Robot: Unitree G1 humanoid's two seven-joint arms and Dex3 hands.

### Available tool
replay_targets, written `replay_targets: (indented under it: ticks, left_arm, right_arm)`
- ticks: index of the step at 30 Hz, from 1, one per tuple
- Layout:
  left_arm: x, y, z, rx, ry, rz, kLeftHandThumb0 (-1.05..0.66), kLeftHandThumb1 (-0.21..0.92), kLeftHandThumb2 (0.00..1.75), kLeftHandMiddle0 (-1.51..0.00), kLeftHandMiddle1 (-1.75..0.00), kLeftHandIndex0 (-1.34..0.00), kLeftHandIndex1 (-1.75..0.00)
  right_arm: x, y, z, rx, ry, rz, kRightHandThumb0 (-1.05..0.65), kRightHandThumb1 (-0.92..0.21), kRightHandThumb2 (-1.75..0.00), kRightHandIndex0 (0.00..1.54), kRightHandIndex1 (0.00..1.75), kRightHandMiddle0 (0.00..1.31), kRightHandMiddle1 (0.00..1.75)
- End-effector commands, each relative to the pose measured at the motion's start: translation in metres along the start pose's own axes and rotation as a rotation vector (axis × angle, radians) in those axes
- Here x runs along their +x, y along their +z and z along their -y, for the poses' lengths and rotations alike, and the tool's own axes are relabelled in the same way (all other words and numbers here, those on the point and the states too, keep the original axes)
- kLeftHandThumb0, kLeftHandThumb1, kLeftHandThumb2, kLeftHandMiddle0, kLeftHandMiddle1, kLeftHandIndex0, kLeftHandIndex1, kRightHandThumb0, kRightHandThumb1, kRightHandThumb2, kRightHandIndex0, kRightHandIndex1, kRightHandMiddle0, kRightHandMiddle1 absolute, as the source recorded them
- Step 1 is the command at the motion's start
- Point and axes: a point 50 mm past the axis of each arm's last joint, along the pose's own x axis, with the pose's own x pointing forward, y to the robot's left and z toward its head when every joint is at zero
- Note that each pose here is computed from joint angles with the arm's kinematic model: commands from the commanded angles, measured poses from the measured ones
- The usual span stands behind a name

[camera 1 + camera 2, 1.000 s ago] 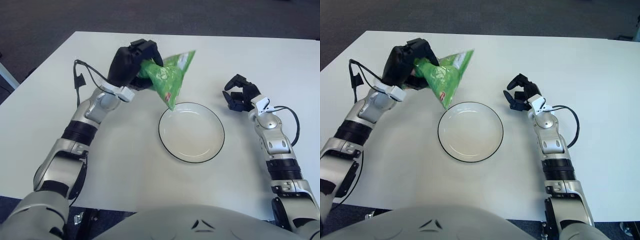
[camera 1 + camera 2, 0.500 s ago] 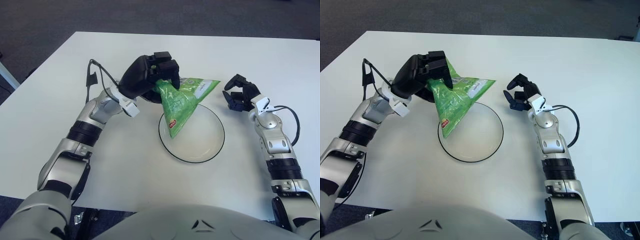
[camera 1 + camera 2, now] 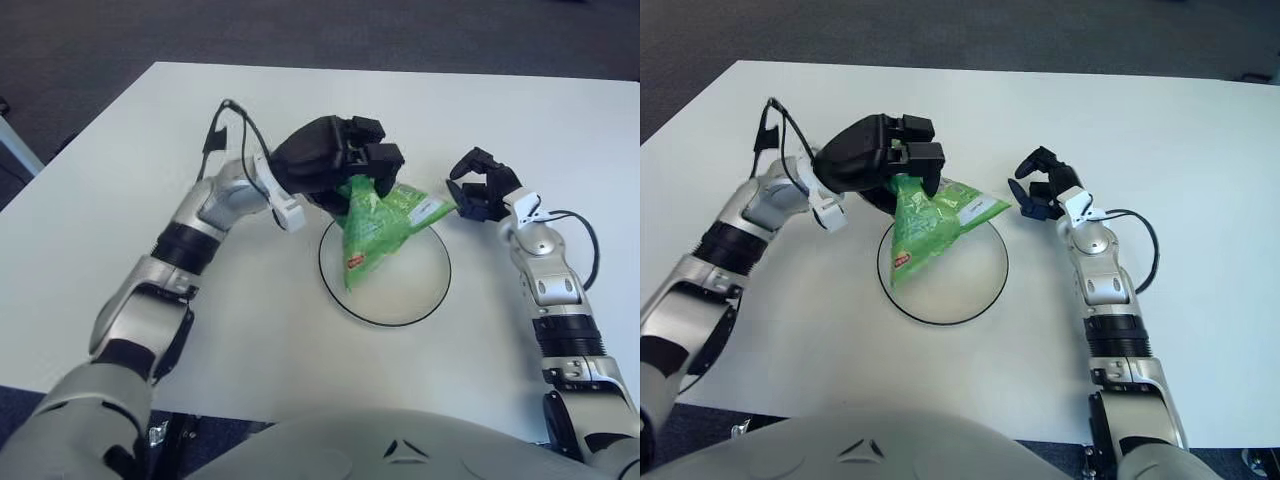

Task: Put the snack into the plate.

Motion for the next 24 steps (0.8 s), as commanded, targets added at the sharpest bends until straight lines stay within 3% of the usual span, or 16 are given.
replay_targets:
  ticks: [1, 5, 8, 10, 13, 17, 24]
  left_arm:
    - [-0.008, 0.0, 0.022, -0.238, 0.008, -0.15, -0.01, -0.05, 1.72, -0.89, -1.74, -0.68, -1.69]
    - [0.016, -0.012, 0.013, -0.272, -0.063, -0.199, -0.01, -0.08, 1.74, -0.91, -1.75, -0.73, -1.66]
    - [0.023, -0.006, 0.018, -0.279, -0.086, -0.172, -0.01, -0.09, 1.74, -0.9, -1.75, -0.75, -1.65]
    - [0.023, 0.0, 0.022, -0.267, -0.09, -0.141, -0.24, 0.11, 1.54, -1.08, -1.75, -0.68, -1.7]
    - [0.023, 0.005, 0.024, -0.24, -0.089, -0.111, -0.4, 0.27, 1.37, -1.22, -1.75, -0.62, -1.73]
    - [0.024, 0.007, 0.027, -0.209, -0.116, -0.09, -0.45, 0.33, 1.3, -1.29, -1.75, -0.59, -1.74]
    - [0.022, 0.022, 0.05, -0.107, -0.134, -0.002, -0.46, 0.36, 1.27, -1.32, -1.75, -0.58, -1.75]
  right_arm:
    - [-0.014, -0.048, -0.018, 0.07, 0.083, -0.236, -0.39, -0.68, -0.86, 0.95, 1.75, 0.35, 1.75]
    - [-0.014, -0.049, -0.017, 0.091, 0.078, -0.239, -0.39, -0.67, -0.87, 0.95, 1.75, 0.35, 1.75]
    - [-0.013, -0.049, -0.017, 0.094, 0.074, -0.232, -0.4, -0.66, -0.88, 0.97, 1.75, 0.36, 1.75]
    - [-0.013, -0.049, -0.016, 0.092, 0.072, -0.227, -0.4, -0.65, -0.89, 0.97, 1.75, 0.36, 1.75]
    - [-0.012, -0.049, -0.016, 0.089, 0.074, -0.226, -0.4, -0.65, -0.9, 0.98, 1.75, 0.37, 1.75]
    - [-0.013, -0.049, -0.016, 0.085, 0.076, -0.224, -0.4, -0.64, -0.9, 0.99, 1.75, 0.37, 1.75]
    - [-0.014, -0.05, -0.017, 0.092, 0.07, -0.226, -0.4, -0.64, -0.91, 0.98, 1.75, 0.37, 1.75]
